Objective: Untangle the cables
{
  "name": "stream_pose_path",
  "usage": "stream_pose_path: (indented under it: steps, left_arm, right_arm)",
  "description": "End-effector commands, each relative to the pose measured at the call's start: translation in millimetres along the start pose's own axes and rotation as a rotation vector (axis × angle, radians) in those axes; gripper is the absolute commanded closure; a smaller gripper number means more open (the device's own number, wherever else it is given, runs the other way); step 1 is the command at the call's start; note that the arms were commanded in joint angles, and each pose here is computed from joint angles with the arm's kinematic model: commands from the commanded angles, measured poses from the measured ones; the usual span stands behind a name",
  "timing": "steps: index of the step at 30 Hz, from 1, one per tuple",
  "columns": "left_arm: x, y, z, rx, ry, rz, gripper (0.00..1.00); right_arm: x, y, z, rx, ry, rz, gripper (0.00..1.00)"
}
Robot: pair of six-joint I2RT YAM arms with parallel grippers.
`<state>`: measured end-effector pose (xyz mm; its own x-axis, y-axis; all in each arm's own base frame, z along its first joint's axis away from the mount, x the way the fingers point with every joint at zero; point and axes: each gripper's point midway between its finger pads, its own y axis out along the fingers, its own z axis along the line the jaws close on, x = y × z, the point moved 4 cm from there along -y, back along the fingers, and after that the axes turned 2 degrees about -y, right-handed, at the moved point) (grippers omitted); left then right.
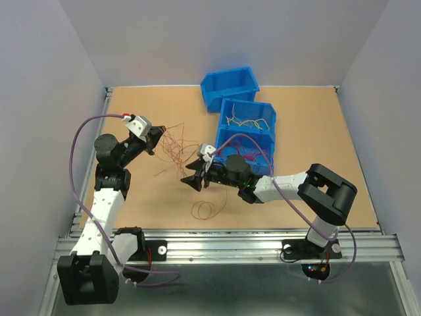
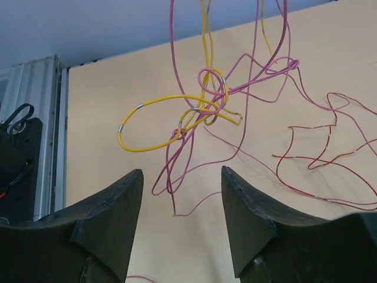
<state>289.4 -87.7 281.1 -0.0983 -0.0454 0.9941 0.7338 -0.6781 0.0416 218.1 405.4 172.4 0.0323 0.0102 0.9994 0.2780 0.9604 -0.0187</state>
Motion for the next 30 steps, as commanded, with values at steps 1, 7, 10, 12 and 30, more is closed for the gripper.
stream_pose_path:
  steps: [1,7,10,12,30]
  left_arm:
    - [23.2,-1.9,5.5,0.047,0.071,-0.058,1.0]
    - [23.3,-2.4,12.1,0.094,0.065,-0.051,1.0]
    - [23.6,-2.1,12.3,0.094,0.063,-0.05,1.0]
    - [24.1,-2.4,12.8,0.099,0.065,-0.051,1.0]
    - [26.8,-3.5,7.2,0.068,0.063,-0.052,1.0]
  right_arm:
    - [26.9,6.0,4.3,0.024,-0.049,-0.109,0.39]
    - [20.7,-7.1,7.5,0.021,-0.055,-0.111,0.37]
    - [15.1,-9.1,7.6,0.018,-0.053,-0.103,0.36]
    - [11.8,-10.8,6.6,0.015,-0.08,-0.098,0.36]
    - [-3.3,-3.1,-4.6,-0.025,-0.177,-0.115,0.46]
